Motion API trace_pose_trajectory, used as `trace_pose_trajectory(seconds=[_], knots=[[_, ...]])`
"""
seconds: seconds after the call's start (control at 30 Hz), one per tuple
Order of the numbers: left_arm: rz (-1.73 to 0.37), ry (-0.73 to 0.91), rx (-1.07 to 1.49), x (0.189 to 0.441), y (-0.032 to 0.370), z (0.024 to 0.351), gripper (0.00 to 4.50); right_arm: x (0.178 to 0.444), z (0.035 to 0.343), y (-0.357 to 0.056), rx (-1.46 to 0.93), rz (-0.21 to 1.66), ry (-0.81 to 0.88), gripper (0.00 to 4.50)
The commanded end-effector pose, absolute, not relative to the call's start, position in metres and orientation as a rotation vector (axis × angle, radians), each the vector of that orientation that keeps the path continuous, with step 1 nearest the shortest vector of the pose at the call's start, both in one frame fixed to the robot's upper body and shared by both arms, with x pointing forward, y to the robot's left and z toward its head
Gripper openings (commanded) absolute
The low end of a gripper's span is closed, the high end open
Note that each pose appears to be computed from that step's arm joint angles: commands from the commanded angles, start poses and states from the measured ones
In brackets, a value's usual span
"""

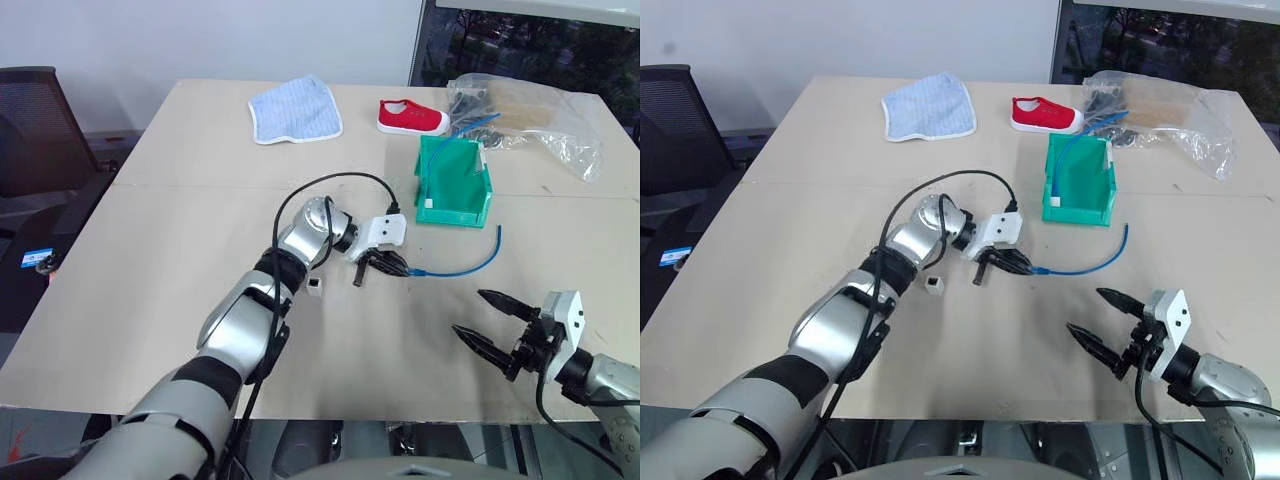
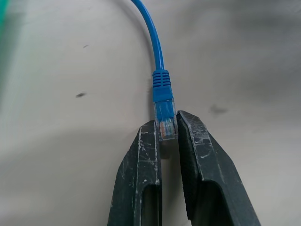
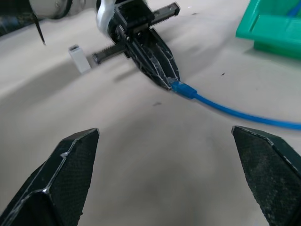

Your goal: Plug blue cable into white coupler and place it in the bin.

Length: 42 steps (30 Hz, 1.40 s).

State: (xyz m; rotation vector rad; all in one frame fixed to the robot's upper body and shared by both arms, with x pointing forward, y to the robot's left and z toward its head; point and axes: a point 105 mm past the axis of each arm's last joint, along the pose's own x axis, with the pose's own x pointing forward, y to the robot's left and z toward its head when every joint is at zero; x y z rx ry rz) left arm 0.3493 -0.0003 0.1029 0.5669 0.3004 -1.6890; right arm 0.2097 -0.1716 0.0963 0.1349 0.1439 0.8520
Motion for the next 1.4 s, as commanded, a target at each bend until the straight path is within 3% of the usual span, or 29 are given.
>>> trace_pose_trajectory(seconds=[0.03,0.27,0.6,0.63,0.67,0.93,1.1,1.13,1.2,1.27,1.33,1.4], knots=[[-1.740,0.267,0.303,0.343,-0.015,0.138,0.01,0.201,0.107,-0.160,0.267,0.895,0.173,4.50],[-1.873,0.347,-0.126,0.318,-0.019,0.189,0.01,0.219,0.142,-0.143,0.506,0.902,0.048,4.50],[-1.869,0.370,-0.242,0.315,-0.017,0.204,0.01,0.245,0.189,-0.139,0.726,0.870,-0.144,4.50],[-1.867,0.371,-0.242,0.315,-0.017,0.204,0.00,0.246,0.192,-0.140,0.734,0.865,-0.156,3.96],[-1.865,0.372,-0.242,0.315,-0.017,0.204,0.00,0.246,0.194,-0.139,0.736,0.877,-0.158,3.79],[-1.866,0.385,-0.271,0.315,-0.017,0.206,0.00,0.242,0.195,-0.137,0.737,0.900,-0.148,0.01],[-1.891,0.325,-0.285,0.313,-0.017,0.215,0.00,0.244,0.193,-0.135,0.738,0.895,-0.140,0.01],[-1.916,0.312,-0.277,0.310,-0.015,0.218,1.01,0.245,0.193,-0.135,0.738,0.886,-0.142,0.00],[-1.865,0.286,-0.233,0.314,-0.014,0.221,1.80,0.246,0.192,-0.136,0.738,0.878,-0.141,0.00],[-1.786,0.230,-0.222,0.322,-0.007,0.236,2.95,0.247,0.194,-0.139,0.741,0.865,-0.150,0.00],[-1.789,0.162,-0.183,0.314,0.011,0.254,3.68,0.247,0.192,-0.143,0.742,0.842,-0.153,0.00],[-1.782,0.087,-0.117,0.298,0.034,0.272,3.68,0.247,0.187,-0.146,0.739,0.827,-0.141,0.00]])
